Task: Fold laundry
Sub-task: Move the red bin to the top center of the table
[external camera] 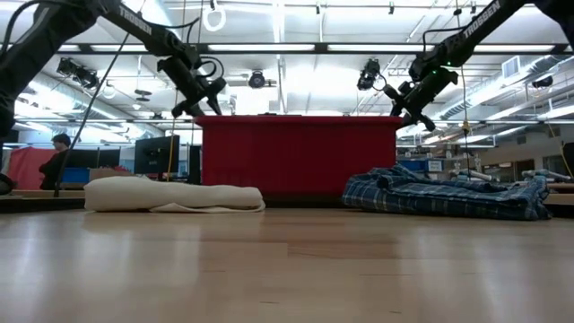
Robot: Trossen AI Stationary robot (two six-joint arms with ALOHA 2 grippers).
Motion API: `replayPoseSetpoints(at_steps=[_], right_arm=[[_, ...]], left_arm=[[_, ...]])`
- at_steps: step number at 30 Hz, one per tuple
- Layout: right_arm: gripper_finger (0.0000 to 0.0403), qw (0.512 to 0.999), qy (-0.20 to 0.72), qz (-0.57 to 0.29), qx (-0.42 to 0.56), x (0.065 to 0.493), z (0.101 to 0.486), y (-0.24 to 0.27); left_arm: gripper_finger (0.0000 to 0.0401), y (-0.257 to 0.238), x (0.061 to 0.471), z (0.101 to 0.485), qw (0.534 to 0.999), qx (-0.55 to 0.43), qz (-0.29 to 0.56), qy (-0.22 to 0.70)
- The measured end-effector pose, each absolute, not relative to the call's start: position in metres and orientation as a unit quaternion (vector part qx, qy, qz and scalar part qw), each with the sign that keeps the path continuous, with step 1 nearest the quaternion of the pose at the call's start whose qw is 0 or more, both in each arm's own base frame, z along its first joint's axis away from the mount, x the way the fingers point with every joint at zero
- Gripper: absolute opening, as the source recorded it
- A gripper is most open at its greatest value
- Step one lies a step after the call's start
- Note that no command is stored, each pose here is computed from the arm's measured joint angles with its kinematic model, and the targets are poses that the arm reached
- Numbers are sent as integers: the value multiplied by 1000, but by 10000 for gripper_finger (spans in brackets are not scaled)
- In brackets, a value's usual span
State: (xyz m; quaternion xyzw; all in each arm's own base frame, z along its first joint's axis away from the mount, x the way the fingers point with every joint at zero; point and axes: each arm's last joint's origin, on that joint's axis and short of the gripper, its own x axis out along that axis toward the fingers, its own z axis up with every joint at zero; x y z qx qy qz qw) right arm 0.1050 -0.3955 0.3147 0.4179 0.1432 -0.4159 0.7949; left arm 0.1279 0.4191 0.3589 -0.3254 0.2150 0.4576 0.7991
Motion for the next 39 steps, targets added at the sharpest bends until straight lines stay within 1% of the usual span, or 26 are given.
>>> replayPoseSetpoints(at_steps=[2,6,10,11,13,15,17,19,24,26,31,35,37,38,39], right_arm=[[95,796,144,-412,418,106,315,-395],[95,799,147,-403,421,110,315,-393],[95,805,151,-385,426,117,315,-390],[95,807,152,-381,426,119,315,-389],[95,809,155,-374,426,124,315,-388],[95,813,158,-364,427,126,315,-386],[95,816,163,-354,427,129,314,-384],[95,820,168,-342,427,129,314,-383],[95,827,188,-321,422,135,312,-377],[95,826,196,-314,425,137,312,-374],[95,822,207,-321,422,140,316,-369],[95,814,205,-337,426,136,319,-366],[96,811,204,-350,422,134,322,-364],[110,812,202,-361,411,133,325,-364],[134,815,201,-370,398,133,328,-363]], left_arm=[[238,417,126,357,787,-331,467,229],[264,415,125,354,778,-342,471,237],[270,412,123,350,761,-351,479,260],[269,410,122,349,751,-353,489,270],[263,404,118,341,708,-375,511,312],[254,405,118,329,682,-390,515,342],[246,397,117,330,661,-383,525,375],[241,392,115,337,666,-384,516,378],[226,389,122,334,690,-399,467,382],[213,384,123,336,689,-409,455,389],[181,377,124,345,689,-385,472,393],[175,371,121,370,709,-346,499,358],[174,366,118,390,723,-302,525,332],[174,363,117,403,735,-273,538,310],[174,358,116,415,740,-246,552,295]])
